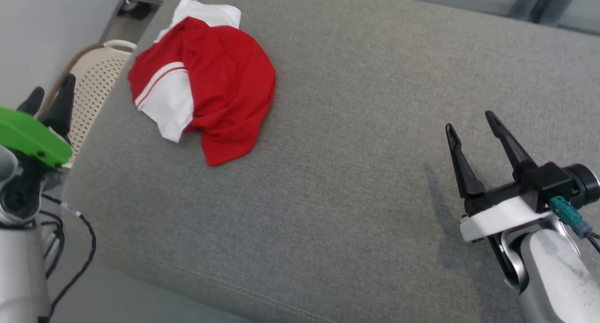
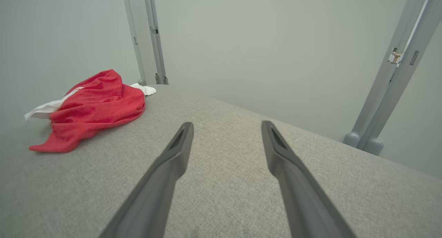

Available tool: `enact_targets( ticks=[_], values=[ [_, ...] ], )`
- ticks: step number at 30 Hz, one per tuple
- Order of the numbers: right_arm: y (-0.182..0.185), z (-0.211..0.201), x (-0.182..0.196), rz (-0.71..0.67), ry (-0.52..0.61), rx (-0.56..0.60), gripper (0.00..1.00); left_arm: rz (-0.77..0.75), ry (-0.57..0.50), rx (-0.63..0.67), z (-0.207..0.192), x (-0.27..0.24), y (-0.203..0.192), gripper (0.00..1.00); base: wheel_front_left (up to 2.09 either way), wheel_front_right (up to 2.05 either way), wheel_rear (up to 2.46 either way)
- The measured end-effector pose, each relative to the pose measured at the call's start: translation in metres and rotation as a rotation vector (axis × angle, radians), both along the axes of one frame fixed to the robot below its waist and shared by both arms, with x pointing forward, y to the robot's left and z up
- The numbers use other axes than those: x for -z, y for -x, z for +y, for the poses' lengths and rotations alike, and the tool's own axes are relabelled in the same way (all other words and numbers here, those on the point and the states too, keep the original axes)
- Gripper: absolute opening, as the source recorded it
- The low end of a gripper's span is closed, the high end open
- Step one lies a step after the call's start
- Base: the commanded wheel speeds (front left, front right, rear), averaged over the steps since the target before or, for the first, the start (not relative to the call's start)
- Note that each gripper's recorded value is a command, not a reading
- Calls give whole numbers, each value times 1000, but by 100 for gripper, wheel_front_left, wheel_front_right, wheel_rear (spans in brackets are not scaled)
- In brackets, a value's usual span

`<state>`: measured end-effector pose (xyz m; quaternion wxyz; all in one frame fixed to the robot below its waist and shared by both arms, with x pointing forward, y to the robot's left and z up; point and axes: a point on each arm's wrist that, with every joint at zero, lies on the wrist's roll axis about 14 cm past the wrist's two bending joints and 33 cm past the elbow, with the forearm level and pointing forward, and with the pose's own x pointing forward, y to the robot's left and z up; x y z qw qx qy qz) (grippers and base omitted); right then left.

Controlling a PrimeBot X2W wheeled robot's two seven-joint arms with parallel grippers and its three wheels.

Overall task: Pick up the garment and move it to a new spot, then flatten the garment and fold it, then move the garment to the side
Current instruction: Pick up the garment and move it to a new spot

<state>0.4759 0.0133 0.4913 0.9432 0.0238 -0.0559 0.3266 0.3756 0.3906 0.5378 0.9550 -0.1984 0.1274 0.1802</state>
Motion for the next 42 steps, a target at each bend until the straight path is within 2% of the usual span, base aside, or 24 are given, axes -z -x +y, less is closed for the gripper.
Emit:
enact_targets(
  ticks=[5,9,16,19,20,21,22,23,32,35,42],
  values=[
    [-18,-19,41,84,1,54,100,138,95,36,-7,38,-63,100,0,0,0],
    [-25,-41,73,151,12,112,100,245,167,41,-17,84,-97,100,0,0,0],
    [-29,-92,100,209,25,245,100,467,254,97,-61,180,-119,100,0,0,0],
    [-28,-102,104,216,34,267,100,513,251,110,-67,198,-121,100,0,0,0],
    [-28,-106,106,219,39,276,100,526,240,113,-67,203,-124,91,0,0,0],
    [-27,-110,107,222,44,285,100,535,231,115,-68,209,-126,37,0,0,0],
    [-27,-115,109,223,49,293,100,539,216,111,-68,213,-128,12,0,0,0],
    [-27,-119,110,225,54,302,100,543,205,110,-67,216,-131,0,0,0,0],
    [-18,-128,110,238,75,320,100,524,203,190,-79,209,-135,0,0,0,0],
    [-13,-124,104,240,66,313,100,456,241,276,-111,193,-141,0,0,0,0],
    [-3,-110,79,217,20,301,100,380,181,638,-207,144,-124,0,0,0,0]
  ],
)
